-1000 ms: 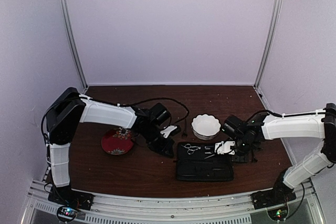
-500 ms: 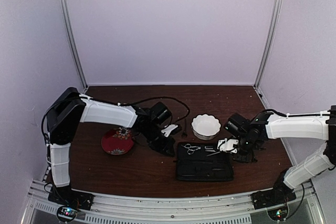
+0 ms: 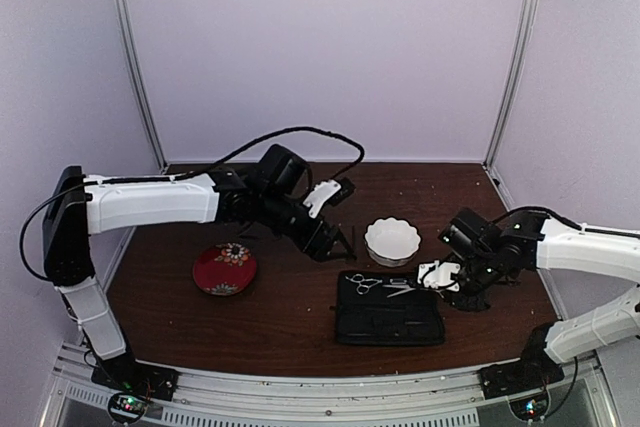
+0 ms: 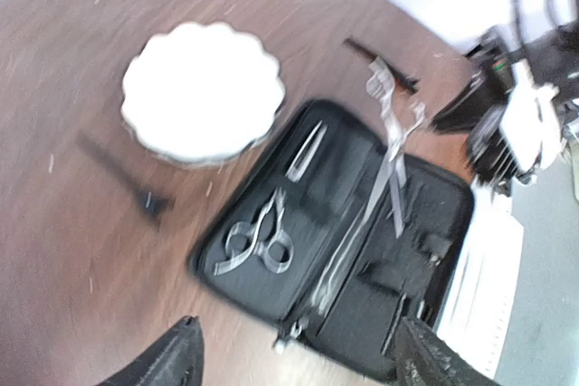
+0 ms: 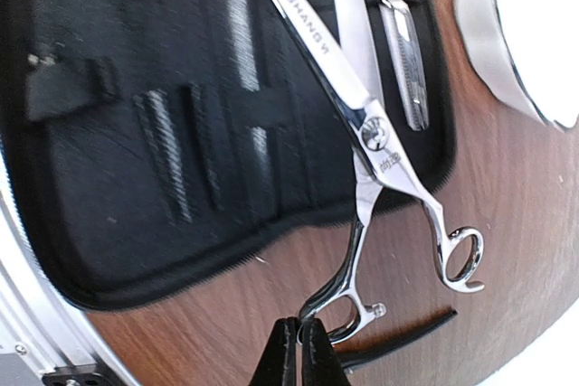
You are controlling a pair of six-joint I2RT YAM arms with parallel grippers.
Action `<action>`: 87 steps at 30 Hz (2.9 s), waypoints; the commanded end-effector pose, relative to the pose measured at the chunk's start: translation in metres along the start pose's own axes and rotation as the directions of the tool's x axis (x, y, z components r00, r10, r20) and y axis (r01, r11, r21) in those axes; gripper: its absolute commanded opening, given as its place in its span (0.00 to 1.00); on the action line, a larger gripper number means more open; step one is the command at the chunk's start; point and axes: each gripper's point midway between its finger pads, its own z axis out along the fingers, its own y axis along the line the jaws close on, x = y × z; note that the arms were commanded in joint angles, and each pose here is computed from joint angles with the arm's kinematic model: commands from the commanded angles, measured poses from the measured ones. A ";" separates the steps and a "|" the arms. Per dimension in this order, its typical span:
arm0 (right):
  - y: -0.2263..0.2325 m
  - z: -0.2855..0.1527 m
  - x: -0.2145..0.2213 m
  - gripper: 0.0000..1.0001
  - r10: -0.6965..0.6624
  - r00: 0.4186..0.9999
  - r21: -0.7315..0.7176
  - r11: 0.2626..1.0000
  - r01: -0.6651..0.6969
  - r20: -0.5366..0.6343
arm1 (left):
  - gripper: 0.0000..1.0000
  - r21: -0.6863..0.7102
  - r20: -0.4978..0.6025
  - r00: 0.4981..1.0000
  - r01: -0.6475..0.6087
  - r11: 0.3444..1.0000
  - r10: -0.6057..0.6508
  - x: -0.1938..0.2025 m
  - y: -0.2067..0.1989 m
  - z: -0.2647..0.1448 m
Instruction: Sort the hair-cutting tools
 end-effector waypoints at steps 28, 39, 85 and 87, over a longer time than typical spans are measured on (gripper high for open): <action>-0.004 -0.037 -0.053 0.00 0.040 0.986 -0.004 0.999 -0.040 0.163 | 0.61 0.205 -0.032 0.956 -0.278 0.939 0.290 -0.007 -0.071 0.087; -0.004 -0.037 -0.055 0.00 0.047 0.984 -0.011 0.999 -0.045 0.171 | 0.19 0.170 -0.053 0.957 -0.273 0.947 0.285 -0.006 -0.064 0.090; -0.031 0.027 0.015 0.18 0.097 0.994 0.132 0.987 -0.090 -0.051 | 0.53 -0.127 -0.280 0.953 0.083 0.988 -0.116 0.090 0.004 0.072; -0.034 0.029 0.017 0.21 0.118 0.992 0.114 0.987 -0.113 -0.039 | 0.53 -0.127 -0.280 0.953 0.086 0.988 -0.119 0.091 0.005 0.073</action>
